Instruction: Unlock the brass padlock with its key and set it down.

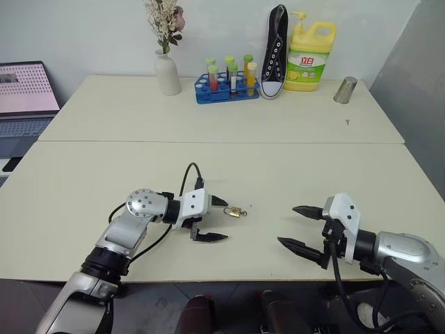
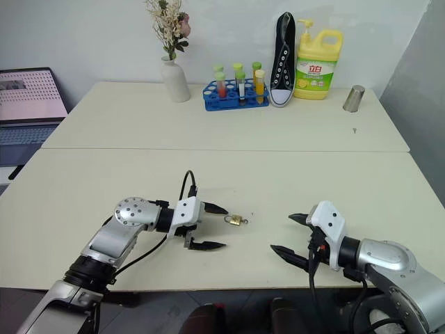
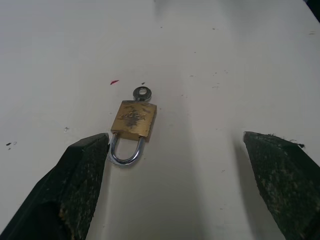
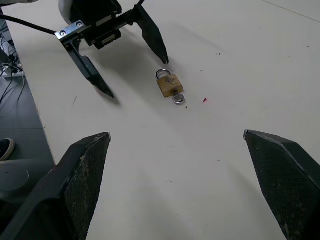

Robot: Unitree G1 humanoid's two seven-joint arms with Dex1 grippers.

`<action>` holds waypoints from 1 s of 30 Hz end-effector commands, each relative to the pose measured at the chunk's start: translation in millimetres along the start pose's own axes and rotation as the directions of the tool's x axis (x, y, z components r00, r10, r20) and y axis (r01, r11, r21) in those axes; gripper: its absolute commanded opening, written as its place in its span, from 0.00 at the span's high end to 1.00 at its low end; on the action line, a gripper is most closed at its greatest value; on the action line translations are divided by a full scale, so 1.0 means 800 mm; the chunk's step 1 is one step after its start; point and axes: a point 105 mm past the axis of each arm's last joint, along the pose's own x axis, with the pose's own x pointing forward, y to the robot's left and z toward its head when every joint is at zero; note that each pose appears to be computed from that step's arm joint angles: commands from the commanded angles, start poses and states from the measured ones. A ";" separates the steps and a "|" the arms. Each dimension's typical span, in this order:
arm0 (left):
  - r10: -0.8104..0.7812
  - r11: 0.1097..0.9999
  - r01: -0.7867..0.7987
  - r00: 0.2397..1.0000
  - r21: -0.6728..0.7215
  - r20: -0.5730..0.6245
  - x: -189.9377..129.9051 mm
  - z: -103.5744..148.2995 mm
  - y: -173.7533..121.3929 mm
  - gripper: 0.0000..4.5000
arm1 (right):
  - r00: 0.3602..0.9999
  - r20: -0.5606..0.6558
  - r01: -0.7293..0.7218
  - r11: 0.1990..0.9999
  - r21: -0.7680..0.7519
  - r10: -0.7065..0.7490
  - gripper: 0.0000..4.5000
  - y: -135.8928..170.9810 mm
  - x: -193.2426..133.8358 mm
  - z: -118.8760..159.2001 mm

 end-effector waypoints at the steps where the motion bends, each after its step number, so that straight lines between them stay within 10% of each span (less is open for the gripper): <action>1: -0.022 1.000 0.022 1.000 0.012 0.003 0.004 0.005 0.006 0.00 | 1.000 0.021 0.009 1.000 -0.026 -0.008 0.00 0.006 -0.005 0.011; 20: -0.061 0.998 0.061 0.997 -0.012 -0.036 0.033 0.002 0.028 0.00 | 1.000 0.021 0.008 1.000 -0.014 -0.008 0.00 0.011 -0.005 0.011; 30: -0.050 0.999 0.049 0.992 -0.015 -0.118 0.033 -0.012 0.030 0.70 | 1.000 0.028 0.012 1.000 -0.018 -0.011 0.00 0.011 -0.004 0.015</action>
